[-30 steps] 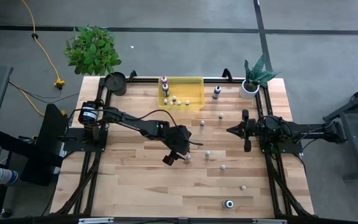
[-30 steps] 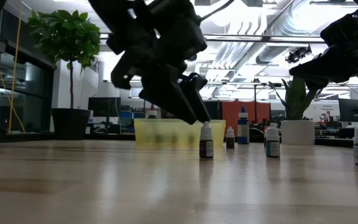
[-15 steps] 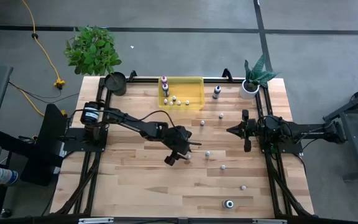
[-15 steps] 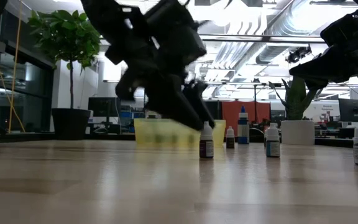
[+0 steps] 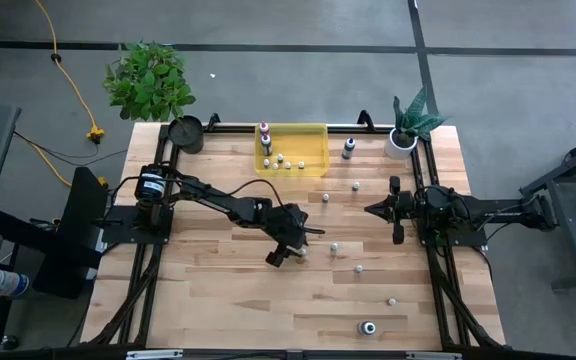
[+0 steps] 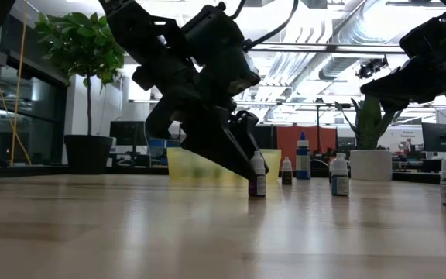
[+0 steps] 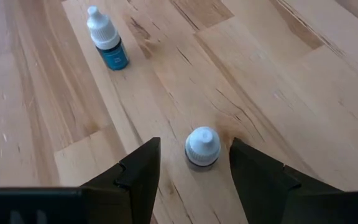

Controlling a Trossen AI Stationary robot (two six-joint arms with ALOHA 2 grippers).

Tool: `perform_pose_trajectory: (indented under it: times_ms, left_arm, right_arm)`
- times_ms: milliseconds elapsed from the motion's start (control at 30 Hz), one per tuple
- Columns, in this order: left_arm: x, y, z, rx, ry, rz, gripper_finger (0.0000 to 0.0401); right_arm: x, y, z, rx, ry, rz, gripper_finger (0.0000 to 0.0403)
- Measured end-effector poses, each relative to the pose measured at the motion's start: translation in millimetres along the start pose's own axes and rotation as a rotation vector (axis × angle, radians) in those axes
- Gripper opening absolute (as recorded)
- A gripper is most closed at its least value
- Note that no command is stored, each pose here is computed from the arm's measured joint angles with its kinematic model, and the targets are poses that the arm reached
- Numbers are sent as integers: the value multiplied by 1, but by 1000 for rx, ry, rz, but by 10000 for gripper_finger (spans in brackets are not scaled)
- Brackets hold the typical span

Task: Pick & Place food coloring
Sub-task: Put the small violet food coloring bottle into the yellow container

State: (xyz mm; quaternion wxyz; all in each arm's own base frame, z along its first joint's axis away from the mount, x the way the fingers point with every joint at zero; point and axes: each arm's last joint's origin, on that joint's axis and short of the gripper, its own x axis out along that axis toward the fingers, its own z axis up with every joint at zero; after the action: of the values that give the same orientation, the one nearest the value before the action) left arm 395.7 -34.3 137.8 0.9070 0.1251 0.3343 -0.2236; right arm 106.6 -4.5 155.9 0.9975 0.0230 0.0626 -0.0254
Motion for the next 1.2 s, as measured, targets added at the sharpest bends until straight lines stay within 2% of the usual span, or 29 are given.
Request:
perform_pose_trajectory:
  times_ms: [500, 767, 1000, 1200]
  left_arm:
    - [0, -1, 1, -30, -12, -30, 95]
    - [0, 1, 4, -105, -39, -22, 56]
    - [-11, 19, 19, -255, -60, 20, 49]
    - [-40, 47, 38, -398, -66, 149, 48]
  right_arm:
    - [0, 0, 0, 0, 0, 0, 0]
    - [0, 0, 0, 0, 1, 0, 0]
    - [0, 0, 0, 0, 1, 1, 0]
    - [0, 0, 0, 0, 1, 1, 0]
